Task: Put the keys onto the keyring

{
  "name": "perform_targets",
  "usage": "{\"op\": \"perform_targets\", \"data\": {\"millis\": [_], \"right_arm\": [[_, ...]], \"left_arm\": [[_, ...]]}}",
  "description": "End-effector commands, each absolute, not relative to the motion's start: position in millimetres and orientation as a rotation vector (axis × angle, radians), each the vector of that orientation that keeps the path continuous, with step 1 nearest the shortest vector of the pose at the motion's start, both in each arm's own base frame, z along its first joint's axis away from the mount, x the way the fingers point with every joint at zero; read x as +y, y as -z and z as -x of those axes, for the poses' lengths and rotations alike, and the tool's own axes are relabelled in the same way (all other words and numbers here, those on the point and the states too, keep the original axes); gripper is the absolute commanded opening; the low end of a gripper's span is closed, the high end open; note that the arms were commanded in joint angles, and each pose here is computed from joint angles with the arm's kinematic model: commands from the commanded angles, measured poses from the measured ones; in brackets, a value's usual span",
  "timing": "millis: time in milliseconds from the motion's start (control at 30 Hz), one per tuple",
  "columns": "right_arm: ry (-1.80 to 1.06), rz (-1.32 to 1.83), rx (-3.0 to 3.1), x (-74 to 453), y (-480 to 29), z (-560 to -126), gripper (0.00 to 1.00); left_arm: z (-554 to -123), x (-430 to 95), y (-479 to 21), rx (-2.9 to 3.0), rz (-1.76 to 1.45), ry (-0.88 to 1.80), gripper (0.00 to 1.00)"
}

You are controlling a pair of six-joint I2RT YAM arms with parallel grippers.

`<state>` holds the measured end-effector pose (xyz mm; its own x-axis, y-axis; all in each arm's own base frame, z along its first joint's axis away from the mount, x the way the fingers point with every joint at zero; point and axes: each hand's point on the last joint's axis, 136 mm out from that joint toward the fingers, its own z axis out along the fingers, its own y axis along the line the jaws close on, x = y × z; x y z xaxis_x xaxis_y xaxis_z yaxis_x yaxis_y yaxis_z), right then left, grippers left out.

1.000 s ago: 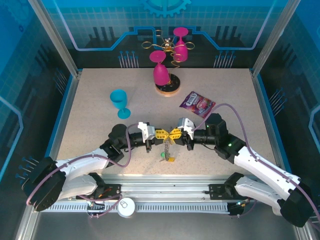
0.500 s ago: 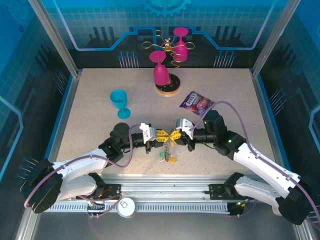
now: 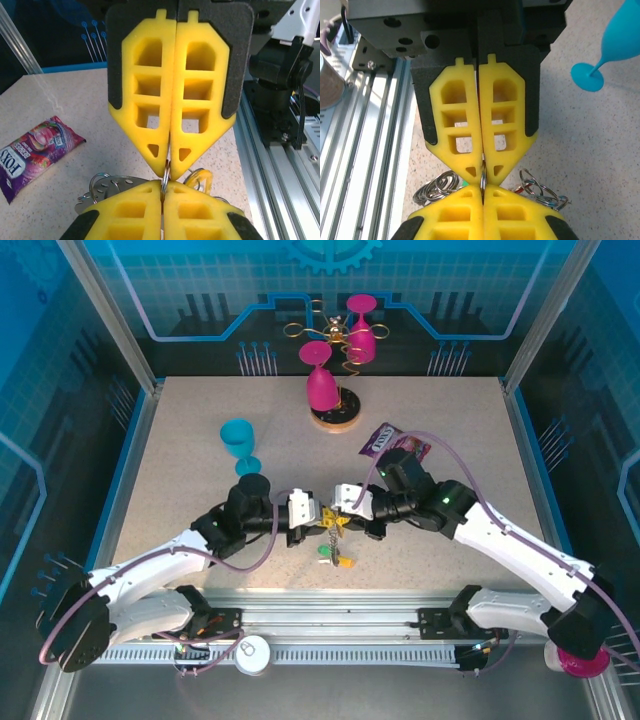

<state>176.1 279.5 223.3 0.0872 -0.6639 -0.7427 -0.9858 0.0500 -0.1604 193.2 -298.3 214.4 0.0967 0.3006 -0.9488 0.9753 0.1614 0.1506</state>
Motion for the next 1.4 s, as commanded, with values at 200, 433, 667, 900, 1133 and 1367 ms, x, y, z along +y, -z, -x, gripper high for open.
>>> {"op": "perform_targets", "data": {"millis": [200,433,667,900,1133,1367], "right_arm": [[-0.568,1.696,1.612,285.8,-232.9,-173.5,0.09],[-0.624,1.286,1.615,261.2,-246.9,-192.8,0.43],[-0.746,1.199,1.622,264.2,-231.9,-180.4,0.43],[-0.79,1.23,1.628,274.6,-217.5,-174.4,0.44],[-0.756,1.21,1.644,277.4,-215.3,-184.9,0.35],[-0.731,1.211,1.63,275.2,-219.5,-186.1,0.13]], "left_arm": [[-189.9,-299.2,-234.1,1.341,-1.371,0.805,0.0],[-192.1,-297.0,-239.7,1.277,-1.273,0.807,0.0],[-198.3,-296.2,-239.5,1.289,-1.191,0.823,0.0],[-200.5,-295.1,-240.3,1.295,-1.154,0.831,0.0],[-199.6,-295.4,-244.5,1.284,-1.145,0.843,0.0],[-196.4,-295.4,-247.3,1.275,-1.145,0.861,0.0]]}}
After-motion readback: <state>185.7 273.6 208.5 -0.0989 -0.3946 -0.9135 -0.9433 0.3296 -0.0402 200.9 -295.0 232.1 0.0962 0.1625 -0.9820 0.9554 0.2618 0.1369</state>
